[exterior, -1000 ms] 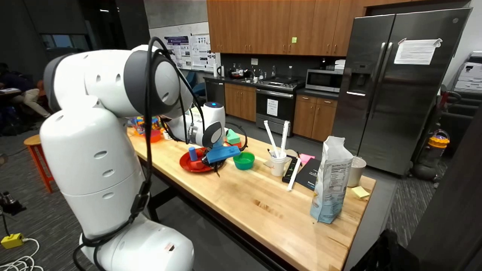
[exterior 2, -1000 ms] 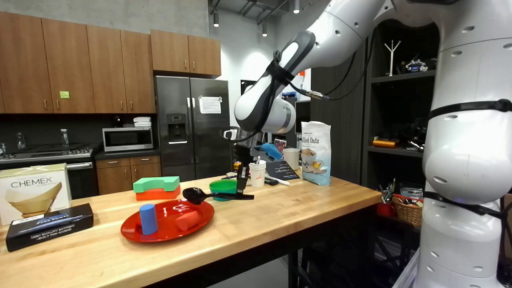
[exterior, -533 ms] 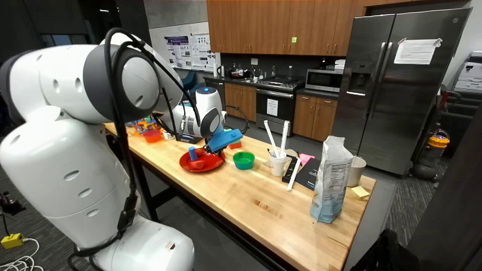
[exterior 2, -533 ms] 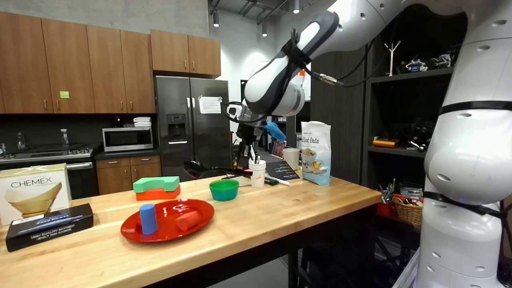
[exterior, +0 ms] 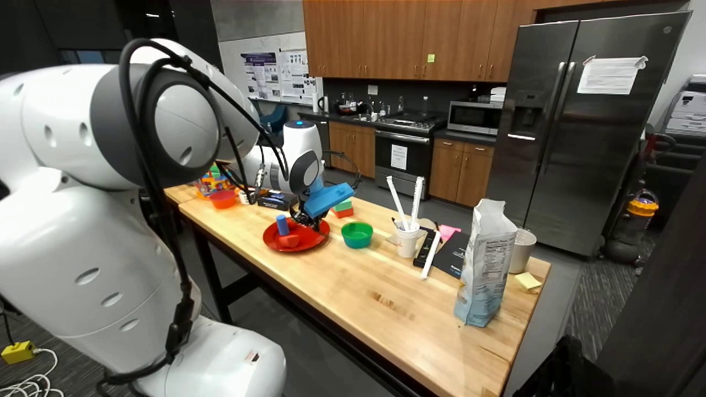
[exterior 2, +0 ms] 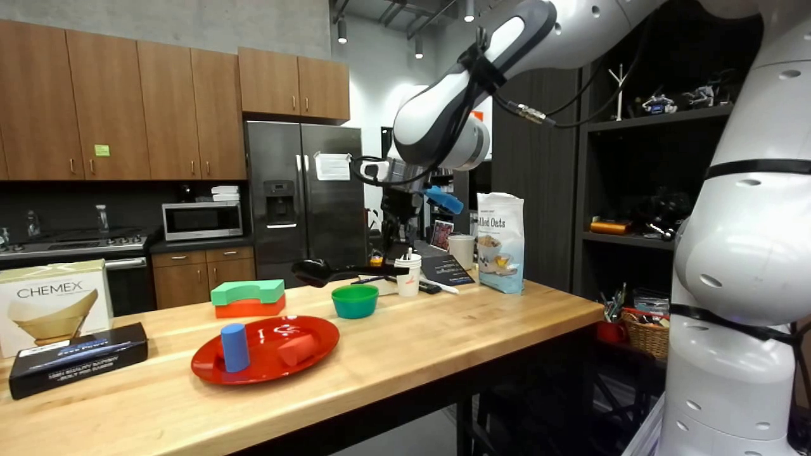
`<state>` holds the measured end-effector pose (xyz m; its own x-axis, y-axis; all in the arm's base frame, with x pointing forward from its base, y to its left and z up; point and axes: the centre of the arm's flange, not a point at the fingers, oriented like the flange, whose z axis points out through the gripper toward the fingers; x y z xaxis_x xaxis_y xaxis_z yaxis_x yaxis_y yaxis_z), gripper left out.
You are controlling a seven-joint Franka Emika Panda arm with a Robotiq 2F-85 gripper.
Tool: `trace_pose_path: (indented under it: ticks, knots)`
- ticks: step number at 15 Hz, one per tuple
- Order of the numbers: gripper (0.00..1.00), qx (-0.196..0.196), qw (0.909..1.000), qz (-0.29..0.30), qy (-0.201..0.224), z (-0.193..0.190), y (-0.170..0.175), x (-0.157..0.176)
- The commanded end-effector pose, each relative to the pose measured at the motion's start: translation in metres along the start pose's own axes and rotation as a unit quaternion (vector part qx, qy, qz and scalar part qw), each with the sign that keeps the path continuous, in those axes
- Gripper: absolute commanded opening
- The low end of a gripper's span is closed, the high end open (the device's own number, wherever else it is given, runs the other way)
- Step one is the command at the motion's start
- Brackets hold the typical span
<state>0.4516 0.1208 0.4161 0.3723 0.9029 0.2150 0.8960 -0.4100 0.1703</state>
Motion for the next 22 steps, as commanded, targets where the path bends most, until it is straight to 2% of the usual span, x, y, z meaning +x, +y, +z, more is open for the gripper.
trace_pose_path:
  ticks: [1, 5, 7, 9, 13, 18, 19, 20, 22]
  knots:
    - [0.04, 0.001, 1.0000, 0.000, -0.001, 0.001, 0.000, 0.000]
    - [0.04, 0.003, 1.0000, 0.000, -0.002, 0.004, 0.000, 0.000]
    - [0.01, 0.020, 0.9983, -0.053, -0.012, 0.007, -0.007, 0.002]
    - [0.01, 0.046, 0.9923, -0.113, -0.018, 0.003, -0.017, -0.001]
    - [0.01, 0.089, 0.9706, -0.221, -0.035, -0.017, -0.035, -0.023]
    - [0.01, 0.141, 0.9276, -0.344, -0.038, -0.035, -0.042, -0.062]
    - [0.04, 0.138, 0.9412, -0.306, -0.036, -0.019, -0.036, -0.041]
    - [0.04, 0.143, 0.9359, -0.320, -0.035, -0.022, -0.038, -0.047]
    - [0.04, 0.145, 0.9321, -0.330, -0.032, -0.025, -0.039, -0.053]
